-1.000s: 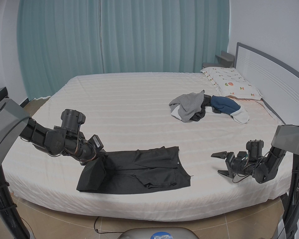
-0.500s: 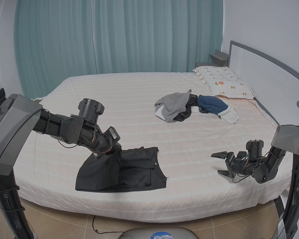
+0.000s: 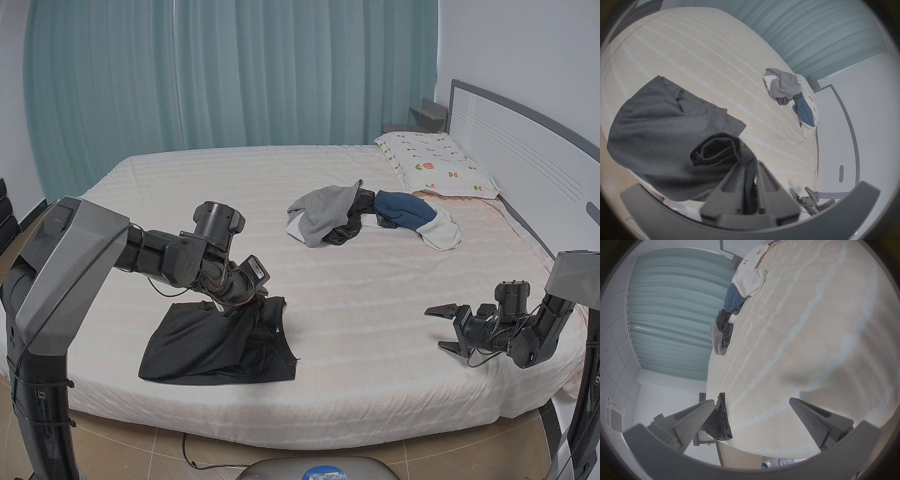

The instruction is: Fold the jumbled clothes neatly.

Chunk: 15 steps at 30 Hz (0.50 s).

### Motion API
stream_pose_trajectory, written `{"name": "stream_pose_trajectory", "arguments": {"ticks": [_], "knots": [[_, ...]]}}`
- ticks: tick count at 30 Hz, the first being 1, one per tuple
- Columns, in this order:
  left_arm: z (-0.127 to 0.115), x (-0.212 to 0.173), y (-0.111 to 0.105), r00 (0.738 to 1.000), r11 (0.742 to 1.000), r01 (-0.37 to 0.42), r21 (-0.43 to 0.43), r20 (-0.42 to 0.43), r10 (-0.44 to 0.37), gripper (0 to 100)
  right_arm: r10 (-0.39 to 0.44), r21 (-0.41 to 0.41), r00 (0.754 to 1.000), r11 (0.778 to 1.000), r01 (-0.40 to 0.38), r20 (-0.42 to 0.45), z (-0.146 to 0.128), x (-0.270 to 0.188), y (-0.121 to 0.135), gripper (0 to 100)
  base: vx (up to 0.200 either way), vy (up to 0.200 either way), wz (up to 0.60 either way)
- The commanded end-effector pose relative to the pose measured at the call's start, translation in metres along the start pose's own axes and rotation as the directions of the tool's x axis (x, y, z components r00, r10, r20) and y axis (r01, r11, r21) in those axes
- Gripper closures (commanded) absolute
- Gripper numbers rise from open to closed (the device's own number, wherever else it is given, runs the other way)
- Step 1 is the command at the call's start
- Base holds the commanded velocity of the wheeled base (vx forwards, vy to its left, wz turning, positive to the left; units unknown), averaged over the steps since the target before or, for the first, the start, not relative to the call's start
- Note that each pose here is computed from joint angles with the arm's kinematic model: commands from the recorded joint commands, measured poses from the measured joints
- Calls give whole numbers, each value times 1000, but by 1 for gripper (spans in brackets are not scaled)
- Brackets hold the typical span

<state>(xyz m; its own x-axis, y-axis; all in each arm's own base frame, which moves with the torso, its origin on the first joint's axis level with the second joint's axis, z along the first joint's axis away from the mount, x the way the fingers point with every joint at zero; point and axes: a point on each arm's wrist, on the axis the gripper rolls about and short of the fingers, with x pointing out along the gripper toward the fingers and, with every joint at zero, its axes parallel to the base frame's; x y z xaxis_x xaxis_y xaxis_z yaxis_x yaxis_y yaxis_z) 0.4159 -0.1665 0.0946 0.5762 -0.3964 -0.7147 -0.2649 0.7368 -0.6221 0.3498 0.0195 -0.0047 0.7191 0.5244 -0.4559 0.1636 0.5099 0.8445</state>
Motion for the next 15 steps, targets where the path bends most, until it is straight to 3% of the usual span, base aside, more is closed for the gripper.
{"name": "stream_pose_trajectory", "arguments": {"ticks": [1,7,15], "knots": [[-3,17,5,1000,1000,-27,-1,-3,27,0,-2,2,1000,1000,2,-1,0,0,-1,0,0,0,0],[0,14,10,998,998,-60,-12,25,60,0,-2,2,1000,1000,2,-1,0,0,-1,0,0,0,0],[21,-24,27,995,996,-59,-70,75,64,0,-2,0,1000,1000,2,-1,0,0,-1,0,0,0,0]]}}
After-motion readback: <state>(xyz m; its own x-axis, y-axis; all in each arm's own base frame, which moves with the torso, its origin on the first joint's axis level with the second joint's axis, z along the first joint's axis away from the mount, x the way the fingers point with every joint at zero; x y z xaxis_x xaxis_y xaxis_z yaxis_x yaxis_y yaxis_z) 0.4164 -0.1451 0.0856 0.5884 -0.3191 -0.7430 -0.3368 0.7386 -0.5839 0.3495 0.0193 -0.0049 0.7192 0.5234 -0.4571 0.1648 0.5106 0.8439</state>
